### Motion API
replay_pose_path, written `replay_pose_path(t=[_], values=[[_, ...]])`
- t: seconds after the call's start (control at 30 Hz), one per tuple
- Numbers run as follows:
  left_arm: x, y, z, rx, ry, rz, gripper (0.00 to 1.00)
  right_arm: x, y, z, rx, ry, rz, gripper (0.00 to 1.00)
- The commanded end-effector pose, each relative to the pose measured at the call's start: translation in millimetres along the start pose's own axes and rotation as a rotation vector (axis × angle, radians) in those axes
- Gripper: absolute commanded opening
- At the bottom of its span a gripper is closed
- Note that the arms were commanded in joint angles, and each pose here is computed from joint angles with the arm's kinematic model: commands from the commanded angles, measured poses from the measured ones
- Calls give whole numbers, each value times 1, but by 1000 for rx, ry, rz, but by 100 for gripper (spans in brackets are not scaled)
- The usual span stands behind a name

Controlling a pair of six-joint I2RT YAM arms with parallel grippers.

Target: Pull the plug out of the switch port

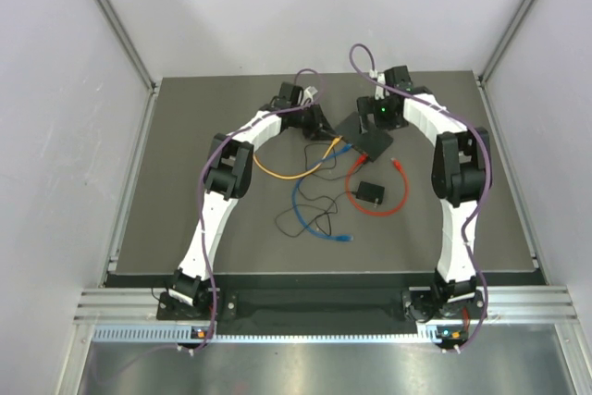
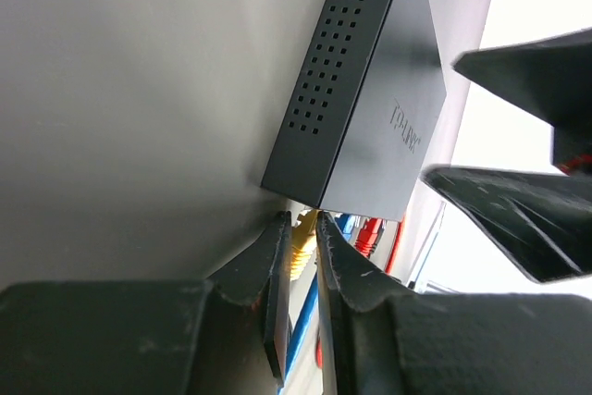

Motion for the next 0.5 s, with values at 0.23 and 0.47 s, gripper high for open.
replay_pose_path(t=[0.23, 0.47], values=[[-2, -16, 6, -20, -34, -23, 56, 31, -40, 35, 130, 78, -100, 72], [-3, -9, 11, -54, -70, -7, 54, 23, -11, 34, 176, 93, -37, 20]])
Point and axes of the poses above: each gripper's point midway between its finger pads, its own y axis out along the fingers, its own z axis along the line the jaws close on, x = y × z, the point moved 10 cm from there along -y, back along the fingers, and after that the axes turned 3 degrees about -y, right-handed, at the moved point
